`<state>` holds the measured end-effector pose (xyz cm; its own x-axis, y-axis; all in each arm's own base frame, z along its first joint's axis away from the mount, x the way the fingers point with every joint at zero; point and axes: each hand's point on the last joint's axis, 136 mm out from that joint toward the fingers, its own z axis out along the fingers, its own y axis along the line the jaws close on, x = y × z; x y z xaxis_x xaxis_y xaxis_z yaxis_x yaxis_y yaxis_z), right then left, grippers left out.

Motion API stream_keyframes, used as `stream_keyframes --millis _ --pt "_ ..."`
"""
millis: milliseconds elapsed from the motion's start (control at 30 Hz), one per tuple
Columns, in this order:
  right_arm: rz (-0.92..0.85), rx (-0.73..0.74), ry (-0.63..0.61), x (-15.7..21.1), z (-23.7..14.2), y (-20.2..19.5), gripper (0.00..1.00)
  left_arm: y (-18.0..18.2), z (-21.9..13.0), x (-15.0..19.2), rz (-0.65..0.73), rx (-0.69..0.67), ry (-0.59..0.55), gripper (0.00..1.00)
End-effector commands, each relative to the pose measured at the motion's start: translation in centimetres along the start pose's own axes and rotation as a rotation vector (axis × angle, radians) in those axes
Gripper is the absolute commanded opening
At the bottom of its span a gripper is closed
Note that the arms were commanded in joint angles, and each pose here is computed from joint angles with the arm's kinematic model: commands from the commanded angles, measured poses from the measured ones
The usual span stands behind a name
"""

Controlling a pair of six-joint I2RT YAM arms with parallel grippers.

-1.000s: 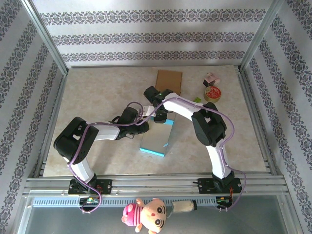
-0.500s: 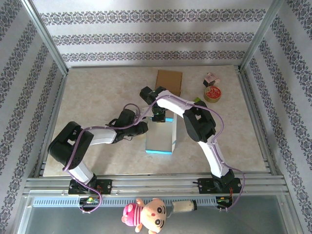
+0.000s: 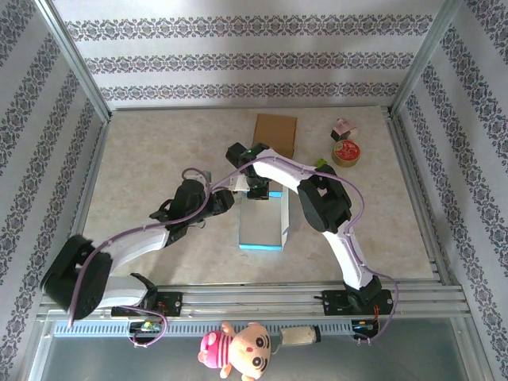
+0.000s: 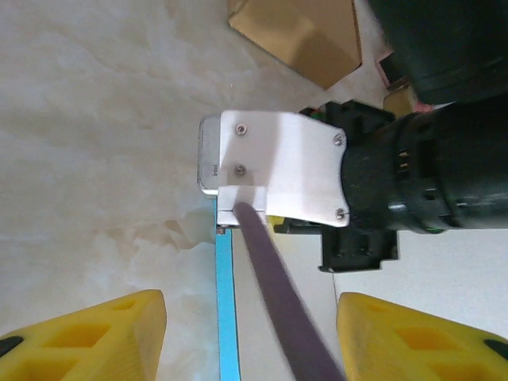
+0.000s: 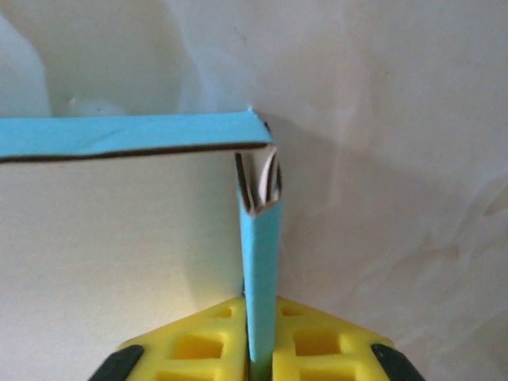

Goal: Fold the paper box

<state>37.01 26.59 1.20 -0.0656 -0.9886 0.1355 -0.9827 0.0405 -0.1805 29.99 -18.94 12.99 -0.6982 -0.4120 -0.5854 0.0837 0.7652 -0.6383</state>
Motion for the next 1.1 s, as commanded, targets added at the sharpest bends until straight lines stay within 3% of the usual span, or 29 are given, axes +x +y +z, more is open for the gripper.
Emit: stream_keyframes --millis 0,133,233,400,533,633,833,1067 --pt "-0.091 -0.040 0.118 1.3 4.4 2.2 0.12 1.8 -2.1 0.5 0.005 -0.080 -0.031 0.59" --pt "-0.099 -0.009 0.084 1.3 3.0 1.7 0.13 2.0 -4.0 -0.1 0.016 -0.084 -0.083 0.59" --pt "-0.070 0.010 0.032 0.9 1.6 0.9 0.00 1.9 -4.6 -0.5 0.033 -0.086 -0.094 0.59" --pt "-0.069 0.000 0.008 0.6 1.5 0.9 0.00 1.8 -4.6 -0.8 0.066 -0.095 -0.100 0.60" --pt "-0.072 -0.024 0.009 0.4 1.4 1.5 0.18 1.7 -4.6 -1.0 0.080 -0.097 -0.103 0.60" --pt "-0.053 -0.009 -0.038 0.0 -0.3 1.1 0.25 1.8 -4.6 -1.0 0.086 -0.105 -0.105 0.60" --pt "-0.035 0.029 -0.080 0.1 -3.6 0.1 0.31 2.1 -4.5 -1.0 0.089 -0.113 -0.112 0.59" --pt "-0.017 -0.018 -0.091 0.9 -4.2 0.5 0.33 2.0 -4.3 -1.1 0.097 -0.113 -0.112 0.60"
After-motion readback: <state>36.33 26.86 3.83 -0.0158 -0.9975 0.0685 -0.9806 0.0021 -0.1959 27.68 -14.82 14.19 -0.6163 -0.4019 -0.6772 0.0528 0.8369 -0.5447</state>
